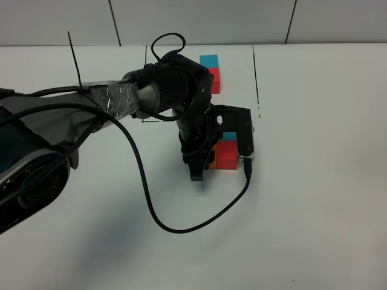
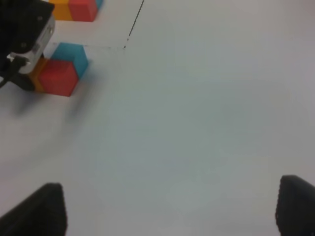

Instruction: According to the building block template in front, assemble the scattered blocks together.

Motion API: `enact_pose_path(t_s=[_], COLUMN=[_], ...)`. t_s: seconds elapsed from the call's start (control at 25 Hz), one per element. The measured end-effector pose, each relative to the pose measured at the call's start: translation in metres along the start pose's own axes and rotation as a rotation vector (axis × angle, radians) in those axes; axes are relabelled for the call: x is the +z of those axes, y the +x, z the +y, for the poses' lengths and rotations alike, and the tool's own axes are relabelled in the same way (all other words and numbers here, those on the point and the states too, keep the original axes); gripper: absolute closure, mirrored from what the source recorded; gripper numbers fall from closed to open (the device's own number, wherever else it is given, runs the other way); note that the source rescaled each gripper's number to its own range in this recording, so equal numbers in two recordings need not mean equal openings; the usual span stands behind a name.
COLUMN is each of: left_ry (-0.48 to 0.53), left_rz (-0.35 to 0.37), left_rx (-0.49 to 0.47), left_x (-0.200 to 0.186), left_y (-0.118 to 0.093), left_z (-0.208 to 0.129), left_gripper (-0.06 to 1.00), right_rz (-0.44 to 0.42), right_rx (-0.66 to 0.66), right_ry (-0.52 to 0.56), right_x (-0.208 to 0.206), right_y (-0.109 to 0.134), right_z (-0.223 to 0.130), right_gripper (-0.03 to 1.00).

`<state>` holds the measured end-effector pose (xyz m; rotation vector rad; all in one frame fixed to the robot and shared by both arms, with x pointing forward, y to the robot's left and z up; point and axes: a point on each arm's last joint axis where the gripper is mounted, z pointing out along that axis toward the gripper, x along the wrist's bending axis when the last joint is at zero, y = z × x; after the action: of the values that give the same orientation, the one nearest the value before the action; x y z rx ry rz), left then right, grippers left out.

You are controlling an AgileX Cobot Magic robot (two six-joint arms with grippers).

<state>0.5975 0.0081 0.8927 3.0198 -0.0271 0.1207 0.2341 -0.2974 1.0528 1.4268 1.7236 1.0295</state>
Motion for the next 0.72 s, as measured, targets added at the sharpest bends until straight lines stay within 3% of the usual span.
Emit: enact_pose_path(t_s=[0.32, 0.4, 0.72], left_ry=[0.002, 0.005, 0.069], left_rz=[-0.002, -0.001, -0.019], left_rx=[0.000, 0.003, 0.030], left_x=[0.0000, 0.0000, -0.0049], left_y=[-0.0002, -0.0001, -0.0022], left_z=[-0.0001, -0.0005, -0.0059], left_gripper=[0.94, 0.90, 0.28], right_rz=[0.000, 0.000, 0.000], right_rx=[0.000, 0.000, 0.002], right_ry=[0.000, 0.000, 0.000], right_x=[0.0000, 0.0000, 0.0000], right_y=[0.0000, 0.0000, 0.0000], right_z=[0.0000, 0.0000, 0.0000], right_gripper=[0.24, 0.24, 0.24])
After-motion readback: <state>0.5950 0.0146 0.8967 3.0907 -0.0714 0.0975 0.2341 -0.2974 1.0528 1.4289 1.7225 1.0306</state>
